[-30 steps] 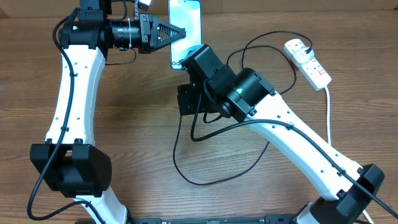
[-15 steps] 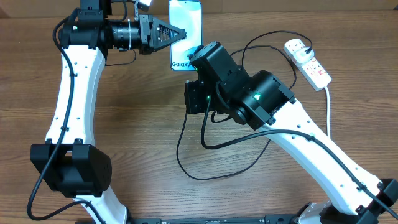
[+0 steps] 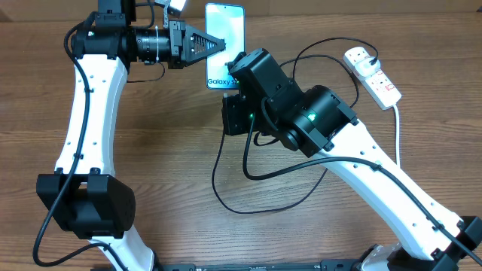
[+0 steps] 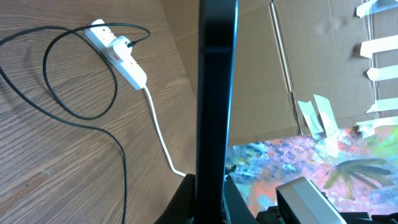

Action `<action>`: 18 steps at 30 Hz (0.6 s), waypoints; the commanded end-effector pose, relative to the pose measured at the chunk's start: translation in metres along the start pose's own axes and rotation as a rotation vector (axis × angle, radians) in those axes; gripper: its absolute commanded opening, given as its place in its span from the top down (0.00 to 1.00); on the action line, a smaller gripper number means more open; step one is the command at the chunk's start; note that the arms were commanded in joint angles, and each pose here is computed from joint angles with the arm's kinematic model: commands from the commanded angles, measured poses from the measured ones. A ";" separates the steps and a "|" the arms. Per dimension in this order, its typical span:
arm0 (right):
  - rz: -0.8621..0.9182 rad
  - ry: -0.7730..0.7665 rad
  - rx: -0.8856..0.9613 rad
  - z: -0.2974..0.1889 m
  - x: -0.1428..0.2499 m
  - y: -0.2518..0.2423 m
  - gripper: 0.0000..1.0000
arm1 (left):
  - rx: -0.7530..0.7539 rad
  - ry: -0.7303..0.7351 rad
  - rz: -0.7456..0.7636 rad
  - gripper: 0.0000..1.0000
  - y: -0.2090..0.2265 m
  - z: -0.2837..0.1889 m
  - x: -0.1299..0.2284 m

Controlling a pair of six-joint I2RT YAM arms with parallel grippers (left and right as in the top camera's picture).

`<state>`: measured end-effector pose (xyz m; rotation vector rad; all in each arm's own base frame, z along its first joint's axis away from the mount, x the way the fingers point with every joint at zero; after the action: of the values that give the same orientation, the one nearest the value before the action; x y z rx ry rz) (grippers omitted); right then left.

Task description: Plug charger to phone and switch on socket

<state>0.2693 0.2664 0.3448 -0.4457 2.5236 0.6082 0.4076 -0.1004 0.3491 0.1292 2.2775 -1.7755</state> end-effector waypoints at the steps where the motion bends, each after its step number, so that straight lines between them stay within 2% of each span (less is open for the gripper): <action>1: -0.011 -0.069 0.000 -0.017 -0.010 0.001 0.96 | 0.049 0.013 0.043 0.96 -0.008 -0.002 0.001; 18: -0.009 -0.068 0.001 -0.016 -0.010 0.001 0.96 | 0.050 0.022 0.036 0.96 -0.007 -0.003 0.004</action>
<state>0.2708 0.2662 0.3454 -0.4391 2.5140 0.5978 0.4052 -0.1003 0.3473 0.1358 2.2856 -1.7743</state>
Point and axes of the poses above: each gripper's point midway between its finger pads, its own z axis out along the fingers, its own y axis along the line the jaws close on, x = y × z, the point moved 8 cm from there along -z, back along the fingers, and after that the axes turned 7 degrees about -z, right-handed, at the moved point
